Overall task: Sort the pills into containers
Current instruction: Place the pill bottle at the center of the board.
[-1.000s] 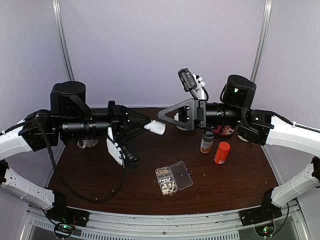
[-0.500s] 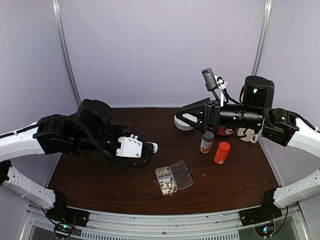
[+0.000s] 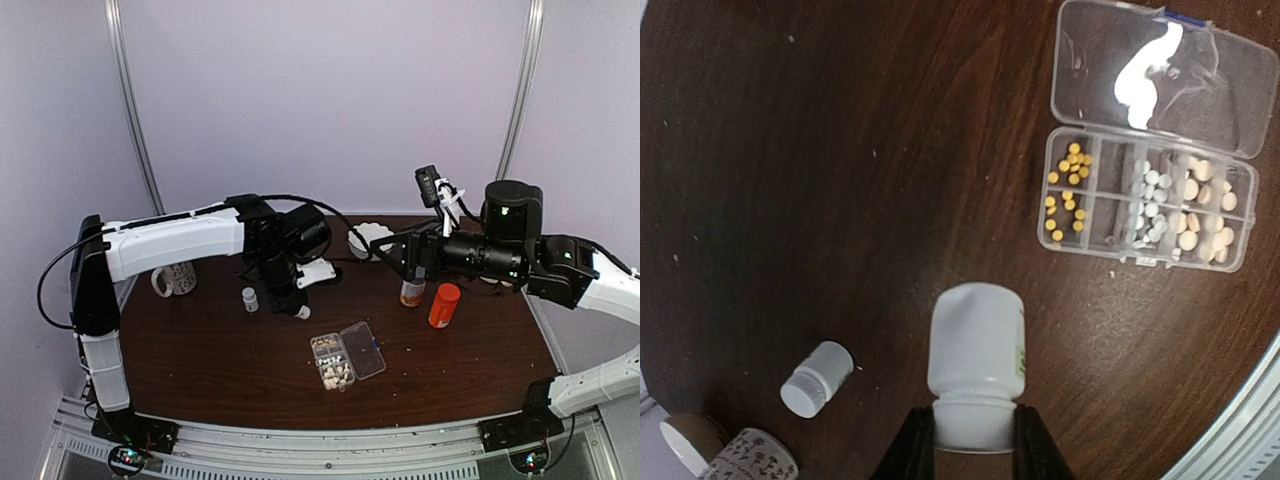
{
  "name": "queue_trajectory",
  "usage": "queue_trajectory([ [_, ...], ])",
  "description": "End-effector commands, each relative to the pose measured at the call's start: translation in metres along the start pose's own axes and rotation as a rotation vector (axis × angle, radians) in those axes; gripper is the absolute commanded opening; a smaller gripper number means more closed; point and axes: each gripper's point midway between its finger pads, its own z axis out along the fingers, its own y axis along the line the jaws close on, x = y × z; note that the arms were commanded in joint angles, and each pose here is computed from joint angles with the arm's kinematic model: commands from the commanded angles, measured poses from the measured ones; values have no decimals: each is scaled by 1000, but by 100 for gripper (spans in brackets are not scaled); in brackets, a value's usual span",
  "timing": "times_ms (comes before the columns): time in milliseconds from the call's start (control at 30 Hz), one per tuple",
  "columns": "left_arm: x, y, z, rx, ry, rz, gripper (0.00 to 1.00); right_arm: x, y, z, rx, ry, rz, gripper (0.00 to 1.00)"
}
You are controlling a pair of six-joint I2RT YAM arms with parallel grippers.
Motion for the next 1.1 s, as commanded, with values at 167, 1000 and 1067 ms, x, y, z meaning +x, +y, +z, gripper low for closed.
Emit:
queue_trajectory([
  [167, 23, 29, 30, 131, 187, -266, 0, 1, -46, -29, 223, -118, 5, 84],
  [1000, 53, 91, 91, 165, 361, -545, 41, 10, -51, -34, 228, -132, 5, 84],
  [1067, 51, 93, 88, 162, 352, -544, 51, 11, -52, -34, 229, -130, 4, 84],
])
